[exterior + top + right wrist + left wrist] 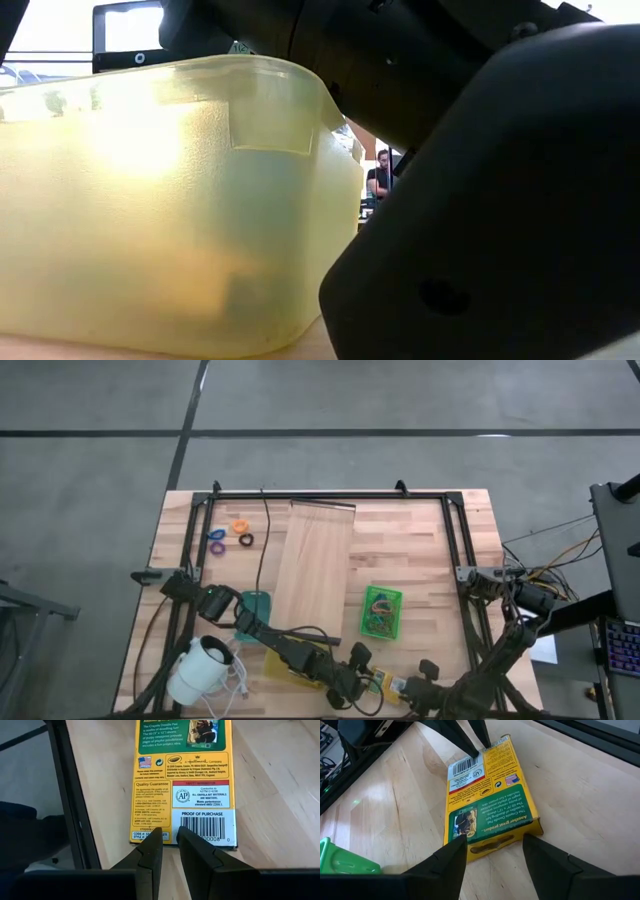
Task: Pick & Place Office Desk Supplies
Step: Put the large yellow crayon box into the yellow bin
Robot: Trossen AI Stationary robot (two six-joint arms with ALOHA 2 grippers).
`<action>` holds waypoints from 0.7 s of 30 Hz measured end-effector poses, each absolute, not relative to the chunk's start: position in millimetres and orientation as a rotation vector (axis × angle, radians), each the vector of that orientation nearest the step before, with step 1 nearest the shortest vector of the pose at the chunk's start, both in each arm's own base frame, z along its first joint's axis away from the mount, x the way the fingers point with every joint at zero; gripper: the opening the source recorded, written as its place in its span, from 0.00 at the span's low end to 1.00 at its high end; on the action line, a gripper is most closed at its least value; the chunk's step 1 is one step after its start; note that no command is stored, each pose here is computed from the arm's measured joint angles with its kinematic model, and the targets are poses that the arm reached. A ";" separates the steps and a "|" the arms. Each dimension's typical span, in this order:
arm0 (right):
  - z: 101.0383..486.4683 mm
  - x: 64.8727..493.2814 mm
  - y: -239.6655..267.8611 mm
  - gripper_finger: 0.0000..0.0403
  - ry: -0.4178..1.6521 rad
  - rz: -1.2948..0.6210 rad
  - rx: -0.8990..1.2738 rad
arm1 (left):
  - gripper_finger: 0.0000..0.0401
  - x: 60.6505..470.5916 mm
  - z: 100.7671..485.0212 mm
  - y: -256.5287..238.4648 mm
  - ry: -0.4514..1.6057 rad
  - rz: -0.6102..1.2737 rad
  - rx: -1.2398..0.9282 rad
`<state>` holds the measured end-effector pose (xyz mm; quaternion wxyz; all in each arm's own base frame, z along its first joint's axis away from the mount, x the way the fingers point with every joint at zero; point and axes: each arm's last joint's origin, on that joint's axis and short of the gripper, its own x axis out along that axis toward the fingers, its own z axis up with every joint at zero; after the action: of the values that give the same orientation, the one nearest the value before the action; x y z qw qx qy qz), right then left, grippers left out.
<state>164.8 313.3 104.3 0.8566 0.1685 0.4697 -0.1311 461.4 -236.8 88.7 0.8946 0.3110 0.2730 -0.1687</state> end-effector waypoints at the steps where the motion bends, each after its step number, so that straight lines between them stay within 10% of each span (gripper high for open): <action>1: 104.8 163.6 313.8 0.16 0.993 -0.276 0.362 | 0.49 461.4 88.7 -236.8 0.566 -0.350 0.645; 21: 125.5 158.0 312.6 0.16 0.849 -0.247 0.329 | 0.49 461.5 88.9 -236.9 0.564 -0.349 0.644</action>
<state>158.0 312.6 125.5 0.8908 0.1584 0.4091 -0.1188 461.5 -236.9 88.9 0.8951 0.3106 0.2718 -0.1685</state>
